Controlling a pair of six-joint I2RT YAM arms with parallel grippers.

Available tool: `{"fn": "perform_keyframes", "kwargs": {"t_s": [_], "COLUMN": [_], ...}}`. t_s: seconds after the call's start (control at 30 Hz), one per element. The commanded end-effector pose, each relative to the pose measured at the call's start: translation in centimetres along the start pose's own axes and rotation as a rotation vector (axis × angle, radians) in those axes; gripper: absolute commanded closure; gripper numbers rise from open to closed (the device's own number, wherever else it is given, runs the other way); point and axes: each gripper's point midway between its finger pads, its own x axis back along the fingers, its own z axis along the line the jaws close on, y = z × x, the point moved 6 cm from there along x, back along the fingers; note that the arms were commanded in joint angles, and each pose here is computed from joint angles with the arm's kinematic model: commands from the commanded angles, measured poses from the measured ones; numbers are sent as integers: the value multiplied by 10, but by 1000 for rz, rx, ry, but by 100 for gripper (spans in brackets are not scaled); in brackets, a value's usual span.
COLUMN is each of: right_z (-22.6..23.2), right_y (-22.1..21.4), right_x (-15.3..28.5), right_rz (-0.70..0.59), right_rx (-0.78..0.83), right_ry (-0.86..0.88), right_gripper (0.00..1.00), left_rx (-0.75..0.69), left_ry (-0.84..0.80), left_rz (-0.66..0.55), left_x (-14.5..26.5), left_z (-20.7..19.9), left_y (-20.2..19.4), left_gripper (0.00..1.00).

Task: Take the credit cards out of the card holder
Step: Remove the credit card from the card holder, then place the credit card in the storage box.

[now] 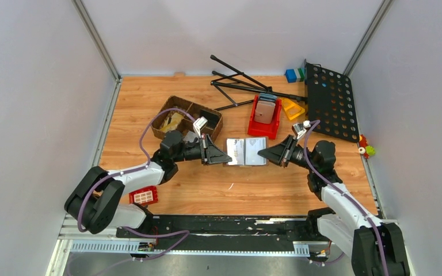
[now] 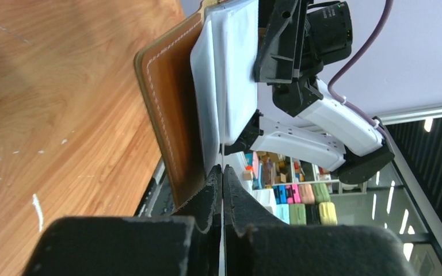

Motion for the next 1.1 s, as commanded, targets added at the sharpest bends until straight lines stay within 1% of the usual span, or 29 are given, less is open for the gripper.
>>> {"fn": "perform_keyframes", "kwargs": {"t_s": [0.0, 0.1, 0.17, 0.2, 0.23, 0.27, 0.3, 0.33, 0.4, 0.67, 0.77, 0.93, 1.07], "right_z": [-2, -13, -19, -20, -21, -23, -23, -23, -21, -17, -15, -14, -14], "right_y": [5, 10, 14, 16, 19, 20, 23, 24, 27, 29, 29, 29, 29], "right_x": [4, 7, 9, 10, 12, 15, 17, 19, 22, 26, 27, 27, 27], "right_rz": [-8, -25, -39, -48, -58, -62, -78, -82, -99, -106, -103, -86, -80], "right_rx": [64, 97, 140, 142, 188, 202, 213, 231, 264, 323, 340, 357, 364], "right_ry": [-16, -108, -184, -222, -265, -314, -362, -383, -409, -432, -432, -432, -427], "right_gripper": [100, 100, 100, 100, 100, 100, 100, 100, 100, 100, 100, 100, 100], "left_rx": [-69, -74, -81, -99, -83, -94, -129, -126, -125, 9, 22, 1, 21], "left_ry": [28, 81, 156, 210, 312, 390, 468, 508, 557, 690, 734, 772, 802], "left_rz": [-5, -37, -68, -83, -90, -107, -154, -178, -272, -626, -726, -787, -785], "left_x": [13, 23, 31, 35, 41, 47, 52, 55, 59, 71, 77, 81, 79], "left_z": [2, 9, 17, 21, 31, 36, 39, 41, 42, 57, 61, 61, 71], "left_y": [0, 6, 13, 16, 18, 21, 28, 32, 43, 75, 86, 96, 97], "left_gripper": [100, 100, 100, 100, 100, 100, 100, 100, 100, 100, 100, 100, 100]}}
